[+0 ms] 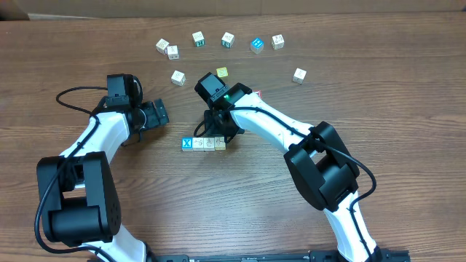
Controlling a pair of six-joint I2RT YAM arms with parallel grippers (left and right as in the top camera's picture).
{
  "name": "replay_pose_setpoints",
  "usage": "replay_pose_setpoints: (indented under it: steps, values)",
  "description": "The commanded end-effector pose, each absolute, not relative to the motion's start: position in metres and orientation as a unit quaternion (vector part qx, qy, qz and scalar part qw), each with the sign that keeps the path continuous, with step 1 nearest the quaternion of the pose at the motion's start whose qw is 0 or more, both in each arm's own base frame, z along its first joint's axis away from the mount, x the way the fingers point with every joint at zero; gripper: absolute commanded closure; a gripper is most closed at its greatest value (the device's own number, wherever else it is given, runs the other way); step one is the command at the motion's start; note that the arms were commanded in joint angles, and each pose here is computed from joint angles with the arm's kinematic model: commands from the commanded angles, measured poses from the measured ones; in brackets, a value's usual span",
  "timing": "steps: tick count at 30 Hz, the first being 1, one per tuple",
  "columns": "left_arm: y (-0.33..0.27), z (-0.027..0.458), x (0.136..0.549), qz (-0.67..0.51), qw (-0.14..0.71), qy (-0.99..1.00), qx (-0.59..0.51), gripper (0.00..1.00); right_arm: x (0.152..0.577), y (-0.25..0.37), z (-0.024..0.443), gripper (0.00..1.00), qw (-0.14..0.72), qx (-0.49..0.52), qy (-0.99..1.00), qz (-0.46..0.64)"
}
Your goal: Form a horizontal line
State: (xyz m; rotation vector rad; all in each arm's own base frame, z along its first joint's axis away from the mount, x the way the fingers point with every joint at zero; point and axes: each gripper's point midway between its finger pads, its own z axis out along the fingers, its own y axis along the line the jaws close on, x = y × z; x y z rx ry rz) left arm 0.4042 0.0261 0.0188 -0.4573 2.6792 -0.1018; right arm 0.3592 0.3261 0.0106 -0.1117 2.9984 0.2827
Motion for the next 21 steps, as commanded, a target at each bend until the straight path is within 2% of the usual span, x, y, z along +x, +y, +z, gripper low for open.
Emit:
replay_pose_setpoints:
  steps: [1,21]
  values:
    - [0.0243,0.0127,0.4016,-0.041,0.201,0.964,-0.169,0.01,0.3553,0.3268,0.0073,0.96,0.059,-0.038,0.993,0.091]
    - [0.0243,0.0127,0.4016,-0.040,0.201,0.964,-0.169,0.00,0.3553,0.3287,0.0077,0.95,0.058,-0.039,0.993,0.096]
